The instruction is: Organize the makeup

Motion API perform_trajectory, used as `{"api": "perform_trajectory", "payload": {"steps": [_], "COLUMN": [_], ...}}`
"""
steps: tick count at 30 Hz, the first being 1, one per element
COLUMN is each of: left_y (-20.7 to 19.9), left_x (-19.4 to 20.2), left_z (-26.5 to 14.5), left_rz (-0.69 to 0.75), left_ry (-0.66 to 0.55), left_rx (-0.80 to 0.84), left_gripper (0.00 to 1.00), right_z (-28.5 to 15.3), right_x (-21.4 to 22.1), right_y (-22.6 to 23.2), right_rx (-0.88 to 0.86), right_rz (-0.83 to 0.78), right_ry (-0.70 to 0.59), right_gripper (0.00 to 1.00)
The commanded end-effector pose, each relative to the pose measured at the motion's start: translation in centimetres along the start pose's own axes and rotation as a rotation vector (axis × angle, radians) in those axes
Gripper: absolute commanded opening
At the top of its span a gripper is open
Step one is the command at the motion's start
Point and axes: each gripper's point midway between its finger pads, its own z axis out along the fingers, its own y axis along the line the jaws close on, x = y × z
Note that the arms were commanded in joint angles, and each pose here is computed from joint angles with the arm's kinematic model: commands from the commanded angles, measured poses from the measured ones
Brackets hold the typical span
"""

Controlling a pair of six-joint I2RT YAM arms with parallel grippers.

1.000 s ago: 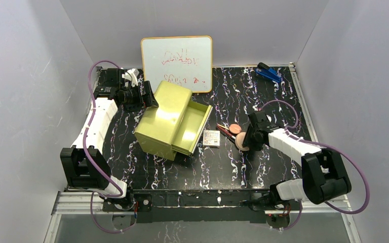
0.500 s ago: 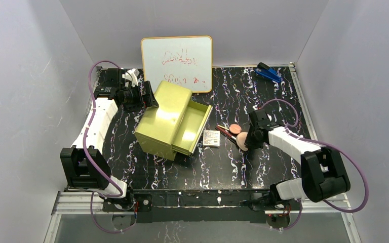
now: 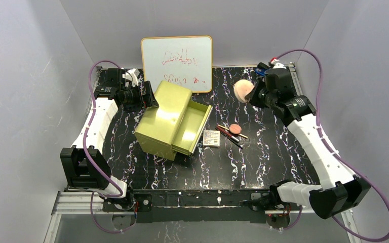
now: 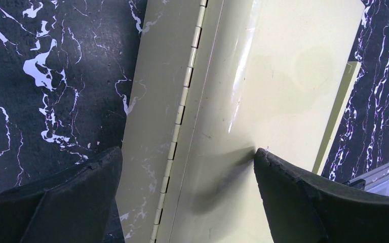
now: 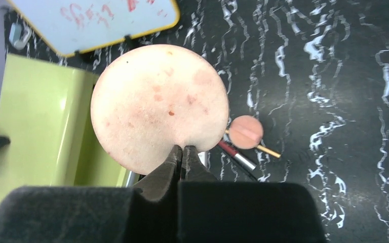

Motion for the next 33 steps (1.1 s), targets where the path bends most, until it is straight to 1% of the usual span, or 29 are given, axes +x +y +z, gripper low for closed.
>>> {"api": "perform_trajectory", "payload": {"steps": [1, 6, 13, 18, 23, 33], "left_y": [0.8, 0.7, 0.8, 0.9, 0.9, 1.0], "left_x": [1.1, 1.0, 1.0, 1.1, 0.9, 0.8], "left_z": [-0.7, -0.9, -0.9, -0.9, -1.0, -1.1], "left_rz": [0.019, 0.022, 0.024, 0.026, 0.030, 0.035], "left_ry": [0.044, 0.040, 0.042, 0.040, 0.035, 0.031], "left_rx": [-0.051, -0.051, -0.053, -0.059, -0.062, -0.067], "left_gripper": [0.98, 0.98, 0.98, 0.98, 0.99, 0.98], "right_z": [0.5, 1.0, 2.0, 2.8, 4.1, 6.2], "right_x": [3.1, 5.1, 6.7, 8.5, 10.9, 12.7], "right_y": [3.3, 7.9, 11.4, 12.4, 12.5, 11.8], "right_rx": [-0.064, -0.100, -0.089, -0.043, -0.005, 0.038], "right_rz": [-0.064, -0.194, -0.339, -0.458, -0.547, -0.621], "right_ry": [0.145, 0.208, 0.258, 0.340, 0.455, 0.537], "right_gripper": [0.01, 0.01, 0.01, 0.01, 0.01, 0.01]}}
